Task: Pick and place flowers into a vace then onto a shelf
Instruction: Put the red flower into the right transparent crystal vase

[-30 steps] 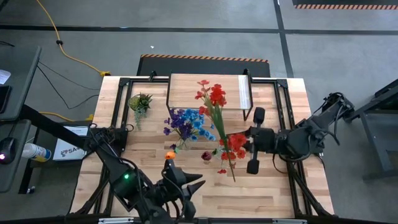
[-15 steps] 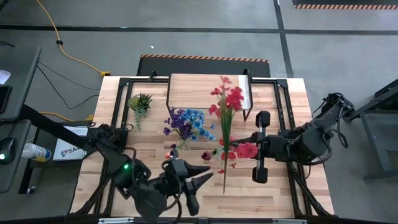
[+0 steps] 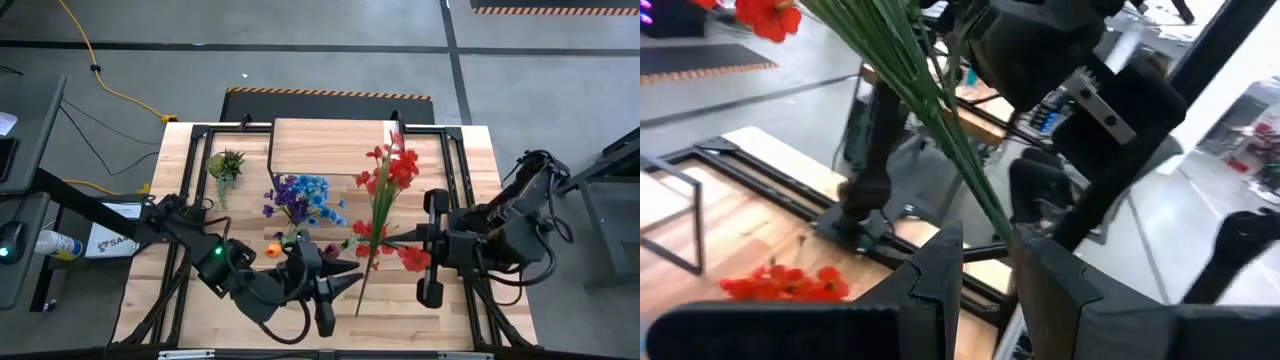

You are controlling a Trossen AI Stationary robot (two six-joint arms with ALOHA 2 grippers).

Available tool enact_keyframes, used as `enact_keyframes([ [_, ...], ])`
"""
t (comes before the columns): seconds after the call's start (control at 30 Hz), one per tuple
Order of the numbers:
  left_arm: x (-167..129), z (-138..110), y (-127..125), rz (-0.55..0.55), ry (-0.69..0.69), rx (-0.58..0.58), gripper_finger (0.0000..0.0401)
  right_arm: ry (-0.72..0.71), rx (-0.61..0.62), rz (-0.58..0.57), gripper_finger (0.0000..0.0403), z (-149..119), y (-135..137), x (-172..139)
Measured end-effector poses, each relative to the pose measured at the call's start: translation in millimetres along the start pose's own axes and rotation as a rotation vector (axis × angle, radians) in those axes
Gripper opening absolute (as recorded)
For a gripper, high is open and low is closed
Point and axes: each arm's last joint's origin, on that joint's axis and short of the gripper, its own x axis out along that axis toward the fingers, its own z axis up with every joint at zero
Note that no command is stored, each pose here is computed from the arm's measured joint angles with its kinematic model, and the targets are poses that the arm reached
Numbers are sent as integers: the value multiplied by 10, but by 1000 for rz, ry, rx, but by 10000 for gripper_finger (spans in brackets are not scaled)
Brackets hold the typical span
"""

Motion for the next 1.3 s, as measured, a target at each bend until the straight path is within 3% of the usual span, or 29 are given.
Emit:
enact_keyframes([
  [0.73,31,40,-3,-36,-8,-61,127,-5,-16,23,0,17,53,-60],
  [1.07,85,63,40,-31,-6,-62,211,-8,-13,31,0,19,55,-60],
  [1.3,107,60,61,-37,11,-53,237,-8,-14,32,0,18,56,-60],
])
